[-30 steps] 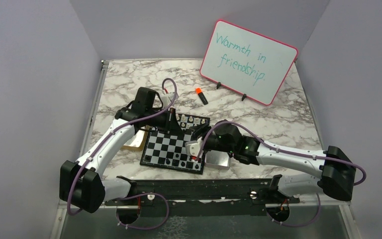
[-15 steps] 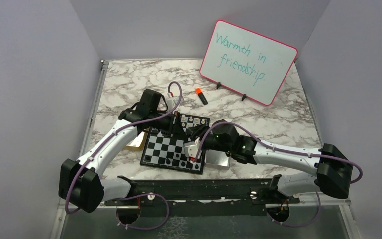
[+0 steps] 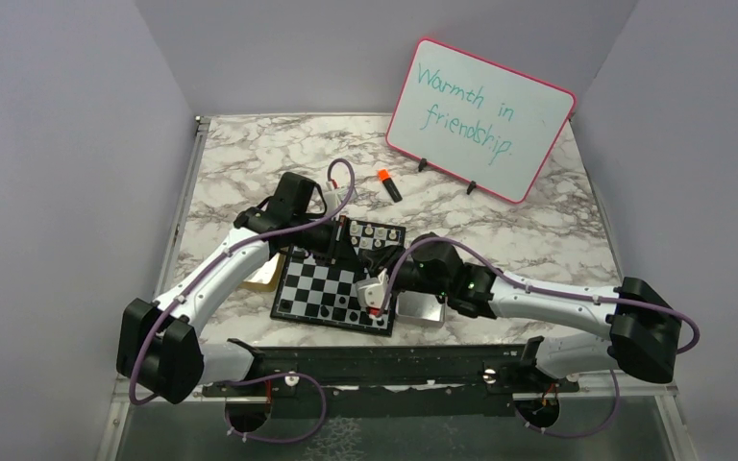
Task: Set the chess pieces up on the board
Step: Place the chess piece on the chessboard.
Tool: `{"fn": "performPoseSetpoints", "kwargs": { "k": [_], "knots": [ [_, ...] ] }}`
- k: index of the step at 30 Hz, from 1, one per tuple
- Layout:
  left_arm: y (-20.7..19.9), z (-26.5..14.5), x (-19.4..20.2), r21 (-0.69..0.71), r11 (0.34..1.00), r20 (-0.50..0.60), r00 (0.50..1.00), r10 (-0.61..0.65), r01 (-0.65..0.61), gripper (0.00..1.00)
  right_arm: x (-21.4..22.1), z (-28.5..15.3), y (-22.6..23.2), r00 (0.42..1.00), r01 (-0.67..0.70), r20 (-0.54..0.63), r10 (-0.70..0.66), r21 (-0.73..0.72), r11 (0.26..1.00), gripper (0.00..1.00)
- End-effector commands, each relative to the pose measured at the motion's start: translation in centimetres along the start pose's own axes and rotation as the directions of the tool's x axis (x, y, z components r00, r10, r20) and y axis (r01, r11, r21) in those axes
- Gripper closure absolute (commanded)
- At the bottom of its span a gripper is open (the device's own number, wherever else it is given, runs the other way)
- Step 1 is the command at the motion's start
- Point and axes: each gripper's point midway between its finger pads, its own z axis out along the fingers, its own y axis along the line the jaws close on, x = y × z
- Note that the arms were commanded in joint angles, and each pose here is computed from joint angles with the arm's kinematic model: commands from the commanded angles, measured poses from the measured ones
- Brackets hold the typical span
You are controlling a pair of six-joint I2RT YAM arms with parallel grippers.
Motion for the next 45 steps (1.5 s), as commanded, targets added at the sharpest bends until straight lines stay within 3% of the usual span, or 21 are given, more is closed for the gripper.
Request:
{"fn": "performPoseSetpoints", "kwargs": {
  "k": [1,6,9,10,14,22,37,41,45],
  "knots": [
    [-1.0,-0.1,-0.9,0.029,0.999,0.007,1.000,0.021,-0.021,0.94,-2.2,-0.3,-0.9,0.994,0.034,0.104,-0.037,0.027,0.999,0.73],
    [-1.1,-0.1,-0.7,0.040,0.999,0.002,1.000,0.013,-0.013,0.94,-3.0,-0.5,0.0,0.988,0.029,0.154,-0.029,0.000,1.000,0.88],
    [-1.0,-0.1,-0.6,0.042,0.999,-0.005,1.000,0.016,-0.016,0.94,-3.0,-0.6,0.4,0.988,0.003,0.154,-0.002,-0.010,1.000,0.88],
    [-0.9,0.0,-0.6,0.040,0.999,-0.007,1.000,0.017,-0.017,0.95,-2.8,-0.6,0.4,0.989,-0.004,0.145,0.006,-0.008,1.000,0.85],
    [-0.8,0.2,-0.6,0.045,0.999,-0.020,1.000,0.018,-0.018,0.95,-1.8,-0.7,0.0,0.996,0.012,0.092,-0.014,0.018,1.000,0.58],
    [-0.7,0.3,-0.5,0.050,0.999,-0.033,0.999,0.012,-0.010,0.95,-2.3,-0.8,-0.6,0.990,0.095,0.102,-0.094,0.000,0.995,0.53],
    [-1.4,0.0,-1.1,0.058,0.998,-0.022,1.000,-0.003,0.004,0.95,-3.0,-0.9,0.6,0.981,0.131,0.149,-0.123,-0.051,0.990,0.80],
    [-1.7,-0.4,-1.9,0.035,0.999,0.001,1.000,0.007,-0.007,0.89,-3.1,-1.1,0.5,0.988,0.041,0.151,-0.036,-0.030,0.999,0.90],
    [-1.9,-1.5,-4.1,-0.048,0.997,0.087,0.995,0.056,-0.052,0.78,-3.1,-1.4,-0.9,0.976,-0.167,0.152,0.158,0.052,0.985,0.96]
  ]
}}
